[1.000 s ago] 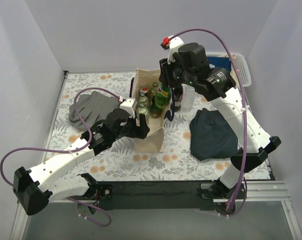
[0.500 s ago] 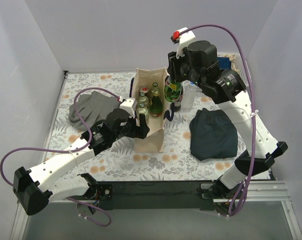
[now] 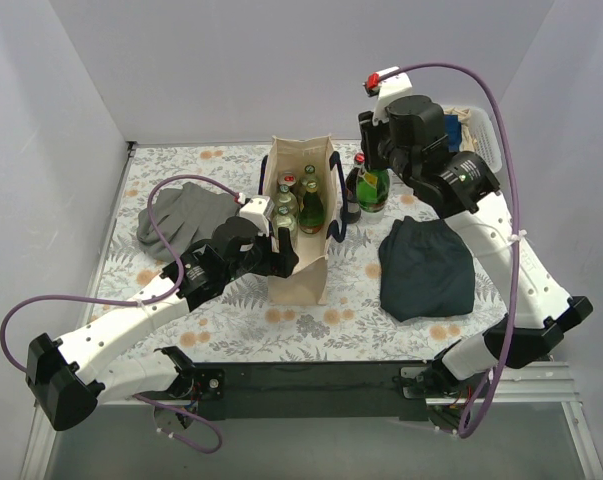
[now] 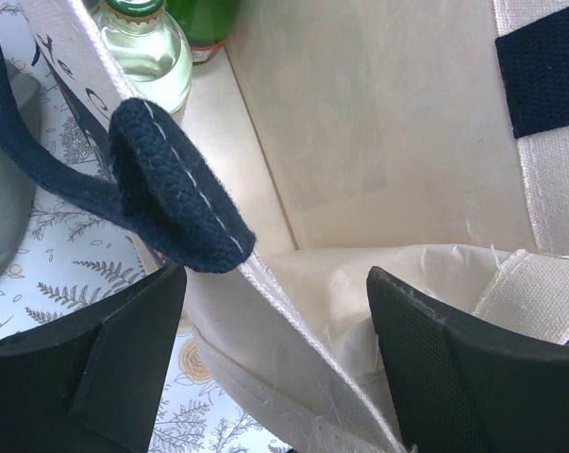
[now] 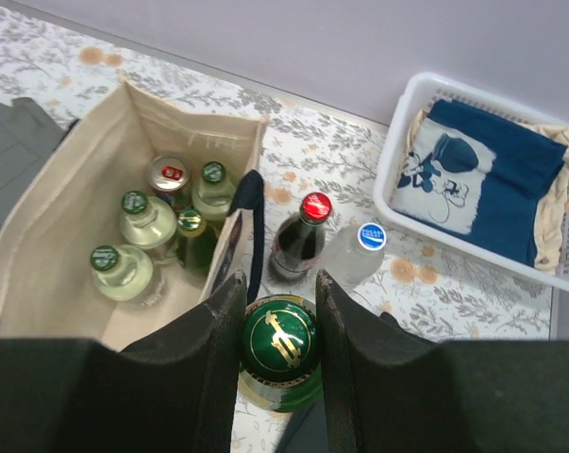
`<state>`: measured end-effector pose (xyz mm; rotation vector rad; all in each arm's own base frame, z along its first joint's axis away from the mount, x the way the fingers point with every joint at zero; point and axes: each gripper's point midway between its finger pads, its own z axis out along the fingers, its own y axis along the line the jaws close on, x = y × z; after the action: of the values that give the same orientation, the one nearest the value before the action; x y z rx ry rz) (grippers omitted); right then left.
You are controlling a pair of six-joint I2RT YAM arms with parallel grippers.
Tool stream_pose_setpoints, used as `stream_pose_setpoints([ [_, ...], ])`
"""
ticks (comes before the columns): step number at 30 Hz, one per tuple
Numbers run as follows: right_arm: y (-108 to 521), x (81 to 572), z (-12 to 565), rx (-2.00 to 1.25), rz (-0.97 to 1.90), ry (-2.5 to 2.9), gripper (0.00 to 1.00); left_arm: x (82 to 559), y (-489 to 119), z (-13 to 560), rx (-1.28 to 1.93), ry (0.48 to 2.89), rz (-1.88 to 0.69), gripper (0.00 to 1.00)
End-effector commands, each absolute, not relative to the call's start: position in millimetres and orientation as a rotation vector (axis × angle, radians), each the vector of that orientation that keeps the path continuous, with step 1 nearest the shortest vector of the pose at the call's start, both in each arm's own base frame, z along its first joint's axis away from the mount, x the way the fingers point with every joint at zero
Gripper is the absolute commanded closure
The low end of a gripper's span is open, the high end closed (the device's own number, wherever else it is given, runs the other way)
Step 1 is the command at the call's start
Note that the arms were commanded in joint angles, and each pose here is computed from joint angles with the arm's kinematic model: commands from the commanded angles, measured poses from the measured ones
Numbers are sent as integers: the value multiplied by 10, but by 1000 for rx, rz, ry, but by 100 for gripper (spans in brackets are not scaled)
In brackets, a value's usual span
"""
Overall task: Take the beverage out of the canvas bag
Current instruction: Place the drink at the center of the board.
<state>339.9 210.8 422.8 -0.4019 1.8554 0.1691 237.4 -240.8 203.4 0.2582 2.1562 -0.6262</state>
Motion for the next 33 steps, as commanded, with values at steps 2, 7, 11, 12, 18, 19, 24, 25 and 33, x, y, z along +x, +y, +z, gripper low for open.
stream_pose_setpoints([
  [2,1841,3584,4625,-223,210,1699,99,2397,-2368,2019,274,2168,-576,24],
  [7,1724,3749,4254,-211,220,1761,99,2408,-2378,2010,277,2171,-572,24],
  [11,1694,3813,4038,-206,233,1789,99,2402,-2378,2006,274,2171,-576,24],
  [12,1694,3835,4023,-205,241,1785,99,2400,-2379,1994,276,2174,-576,24],
  [18,1767,3910,3673,-220,268,1826,99,2397,-2378,2021,271,2168,-582,24],
  [19,1786,3913,3638,-220,281,1830,99,2394,-2379,2025,271,2167,-584,24],
  [24,1864,3946,3433,-226,317,1830,99,2386,-2359,2024,268,2165,-581,24],
  [25,1873,3947,3400,-232,319,1833,99,2382,-2355,2016,267,2166,-581,24],
  [33,1957,4055,3105,-220,347,1807,99,2387,-2366,2018,265,2167,-584,24],
])
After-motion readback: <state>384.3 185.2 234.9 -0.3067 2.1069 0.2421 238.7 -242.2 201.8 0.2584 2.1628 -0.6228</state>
